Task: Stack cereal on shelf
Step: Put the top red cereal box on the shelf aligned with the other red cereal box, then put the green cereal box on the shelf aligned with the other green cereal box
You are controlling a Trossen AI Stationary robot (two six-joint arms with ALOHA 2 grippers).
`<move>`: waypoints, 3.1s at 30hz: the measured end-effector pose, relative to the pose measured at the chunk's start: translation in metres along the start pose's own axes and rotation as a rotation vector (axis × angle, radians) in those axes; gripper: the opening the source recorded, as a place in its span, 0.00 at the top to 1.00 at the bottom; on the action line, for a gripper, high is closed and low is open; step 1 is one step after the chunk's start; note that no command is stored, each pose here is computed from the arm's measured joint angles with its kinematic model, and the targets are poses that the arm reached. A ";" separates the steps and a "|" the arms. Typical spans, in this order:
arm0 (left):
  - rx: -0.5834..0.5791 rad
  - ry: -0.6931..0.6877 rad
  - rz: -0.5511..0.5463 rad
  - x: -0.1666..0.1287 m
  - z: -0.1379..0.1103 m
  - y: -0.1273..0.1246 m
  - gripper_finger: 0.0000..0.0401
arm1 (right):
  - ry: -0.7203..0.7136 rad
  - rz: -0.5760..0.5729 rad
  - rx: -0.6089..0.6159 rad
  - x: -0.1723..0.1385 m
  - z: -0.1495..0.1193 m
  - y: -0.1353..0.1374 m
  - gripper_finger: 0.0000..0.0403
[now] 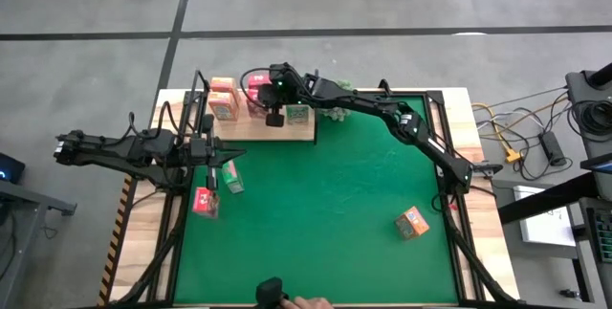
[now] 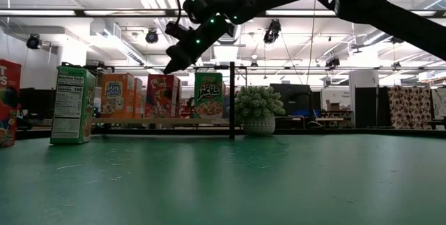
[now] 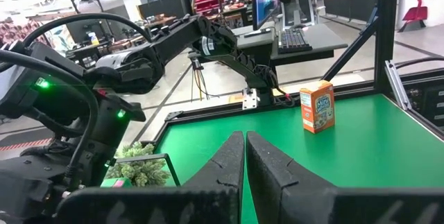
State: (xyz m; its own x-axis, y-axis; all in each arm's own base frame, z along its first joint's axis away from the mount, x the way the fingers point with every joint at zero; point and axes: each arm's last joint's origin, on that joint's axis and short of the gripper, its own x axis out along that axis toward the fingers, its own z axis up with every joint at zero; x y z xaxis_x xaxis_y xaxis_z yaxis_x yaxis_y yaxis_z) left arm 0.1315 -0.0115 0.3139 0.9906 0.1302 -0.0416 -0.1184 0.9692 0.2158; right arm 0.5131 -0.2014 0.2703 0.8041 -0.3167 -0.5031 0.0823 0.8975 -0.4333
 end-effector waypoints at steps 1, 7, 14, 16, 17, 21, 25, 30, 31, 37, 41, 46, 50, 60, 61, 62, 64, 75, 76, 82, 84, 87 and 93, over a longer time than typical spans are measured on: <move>0.000 0.000 0.000 0.000 0.000 0.000 1.00 | -0.005 -0.003 0.000 0.000 0.000 0.000 0.97; 0.003 0.000 0.000 0.000 0.000 0.000 1.00 | -0.058 -0.033 0.016 0.000 0.005 -0.003 0.97; 0.003 -0.001 -0.001 0.000 0.000 0.000 1.00 | -0.163 -0.001 0.114 0.003 0.011 -0.004 0.97; 0.003 0.000 0.000 0.000 0.000 0.000 1.00 | -0.159 0.000 0.115 0.005 0.009 -0.003 0.97; 0.003 -0.001 -0.001 0.000 0.000 0.000 1.00 | -0.158 -0.001 0.112 0.007 0.008 -0.002 0.97; 0.003 -0.001 0.000 0.000 0.000 0.000 1.00 | -0.128 -0.009 0.120 0.009 0.004 -0.003 0.97; 0.003 -0.001 0.000 0.000 0.000 0.000 1.00 | -0.110 -0.009 0.128 0.011 -0.001 -0.005 0.97; 0.003 -0.001 0.000 0.000 0.000 0.000 1.00 | -0.080 0.002 0.142 0.016 -0.009 -0.005 0.97; 0.003 -0.001 0.000 0.000 0.000 0.000 1.00 | -0.072 0.006 0.142 0.016 -0.009 -0.005 0.97; 0.003 -0.001 0.000 0.000 0.000 0.000 1.00 | -0.036 0.021 0.144 0.015 -0.012 -0.004 0.97; 0.001 -0.005 0.001 -0.001 0.001 0.000 1.00 | -0.027 0.016 0.151 0.015 -0.012 -0.004 0.97; 0.001 -0.008 0.001 -0.002 0.001 0.001 1.00 | -0.021 0.011 0.194 0.015 -0.013 -0.004 0.97; 0.001 -0.006 0.001 -0.001 0.001 0.000 1.00 | -0.022 0.010 0.198 0.014 -0.012 -0.004 0.97; -0.006 -0.006 0.001 -0.001 0.001 0.000 1.00 | -0.046 0.019 0.180 -0.004 0.008 0.000 0.97; -0.006 -0.006 0.001 -0.001 0.001 0.000 1.00 | -0.048 0.023 0.176 -0.008 0.011 0.002 0.97; -0.007 -0.007 0.001 -0.001 0.001 0.000 1.00 | -0.051 0.027 0.168 -0.013 0.015 0.003 0.97; -0.017 -0.007 0.001 -0.001 0.001 0.000 1.00 | -0.041 0.043 0.152 -0.024 0.023 0.005 0.97; -0.165 0.039 -0.005 0.007 -0.004 -0.003 1.00 | 0.262 0.252 0.105 -0.088 0.035 0.040 0.97; -0.187 0.049 -0.006 0.009 -0.005 -0.004 1.00 | 0.303 0.275 0.113 -0.091 0.033 0.045 0.97; -0.374 0.208 0.000 0.025 -0.016 -0.011 1.00 | 0.506 0.395 0.081 -0.100 0.024 0.081 0.97; -0.445 0.279 0.013 0.030 -0.015 -0.012 1.00 | 0.524 0.419 0.058 -0.100 0.024 0.092 0.97; -0.534 0.414 0.043 0.036 -0.013 -0.015 1.00 | 0.539 0.452 0.017 -0.100 0.024 0.108 0.97; -0.599 0.749 0.108 0.043 -0.014 -0.023 1.00 | 0.613 0.510 -0.038 -0.095 0.010 0.134 0.97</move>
State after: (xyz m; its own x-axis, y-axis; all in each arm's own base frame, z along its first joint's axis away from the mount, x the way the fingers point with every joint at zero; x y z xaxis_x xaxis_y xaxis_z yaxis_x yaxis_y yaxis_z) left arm 0.1762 -0.0257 0.2937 0.6960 0.1229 -0.7074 -0.4271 0.8628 -0.2703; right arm 0.4537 -0.0482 0.2677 0.2692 0.0082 -0.9631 -0.2379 0.9695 -0.0583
